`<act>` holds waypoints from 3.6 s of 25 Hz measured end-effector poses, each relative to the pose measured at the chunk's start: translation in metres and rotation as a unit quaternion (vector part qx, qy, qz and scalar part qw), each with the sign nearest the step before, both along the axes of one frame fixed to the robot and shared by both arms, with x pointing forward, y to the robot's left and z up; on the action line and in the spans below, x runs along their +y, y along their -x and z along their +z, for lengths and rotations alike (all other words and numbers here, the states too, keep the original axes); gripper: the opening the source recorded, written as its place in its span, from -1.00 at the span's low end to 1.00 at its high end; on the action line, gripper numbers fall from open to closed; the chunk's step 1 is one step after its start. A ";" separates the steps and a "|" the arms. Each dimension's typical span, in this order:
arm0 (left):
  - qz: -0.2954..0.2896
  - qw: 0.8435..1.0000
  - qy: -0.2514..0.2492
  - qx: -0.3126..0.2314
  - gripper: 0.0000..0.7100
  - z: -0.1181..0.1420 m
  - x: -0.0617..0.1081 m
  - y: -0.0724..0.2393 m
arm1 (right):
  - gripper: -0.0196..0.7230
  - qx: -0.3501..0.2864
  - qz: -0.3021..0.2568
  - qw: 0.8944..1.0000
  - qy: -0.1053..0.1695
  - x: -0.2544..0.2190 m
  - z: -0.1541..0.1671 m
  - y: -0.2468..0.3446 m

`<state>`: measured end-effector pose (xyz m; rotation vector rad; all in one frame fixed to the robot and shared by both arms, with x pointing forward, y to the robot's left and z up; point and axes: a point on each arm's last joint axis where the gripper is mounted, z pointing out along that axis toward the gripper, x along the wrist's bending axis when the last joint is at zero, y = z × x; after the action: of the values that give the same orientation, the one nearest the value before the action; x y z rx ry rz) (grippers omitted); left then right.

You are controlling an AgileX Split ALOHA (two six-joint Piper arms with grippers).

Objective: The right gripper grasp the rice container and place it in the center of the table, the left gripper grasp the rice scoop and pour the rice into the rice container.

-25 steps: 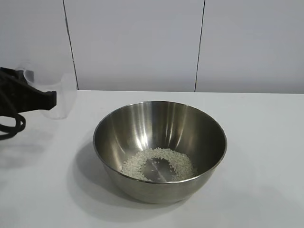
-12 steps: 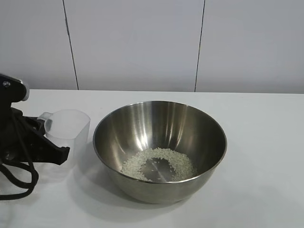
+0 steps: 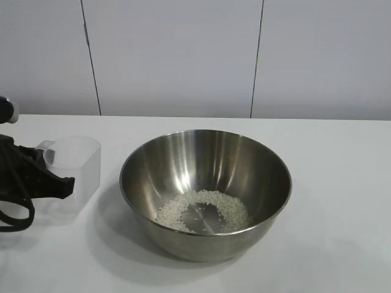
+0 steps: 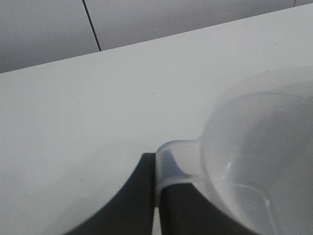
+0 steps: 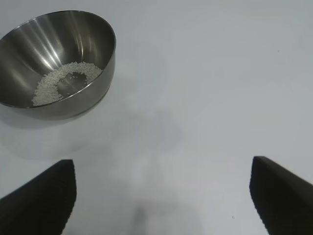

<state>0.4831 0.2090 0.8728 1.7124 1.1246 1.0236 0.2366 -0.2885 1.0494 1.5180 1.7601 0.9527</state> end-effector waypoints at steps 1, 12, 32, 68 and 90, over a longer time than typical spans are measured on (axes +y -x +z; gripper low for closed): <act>-0.005 1.000 0.000 0.000 -0.98 0.000 0.001 -0.001 | 0.83 0.000 0.000 1.000 0.000 0.000 0.000 0.000; -0.017 0.999 -0.010 0.037 -0.98 -0.021 0.004 0.000 | 0.83 0.000 0.000 1.000 0.000 0.000 0.000 0.000; -0.023 0.996 -0.025 0.081 -0.18 -0.041 0.007 0.010 | 0.83 0.000 0.000 1.000 0.000 0.000 0.000 0.000; -0.019 0.977 0.008 0.211 0.94 0.124 0.016 -0.019 | 0.83 0.000 0.000 1.000 0.000 0.000 0.000 0.000; 0.153 0.984 0.038 0.081 0.94 0.335 0.150 0.041 | 0.83 0.000 0.012 1.000 0.000 0.000 0.000 0.000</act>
<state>0.4419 0.3592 1.2080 1.6167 1.5485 1.0232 0.2363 -0.2885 1.0494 1.5014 1.7817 0.9638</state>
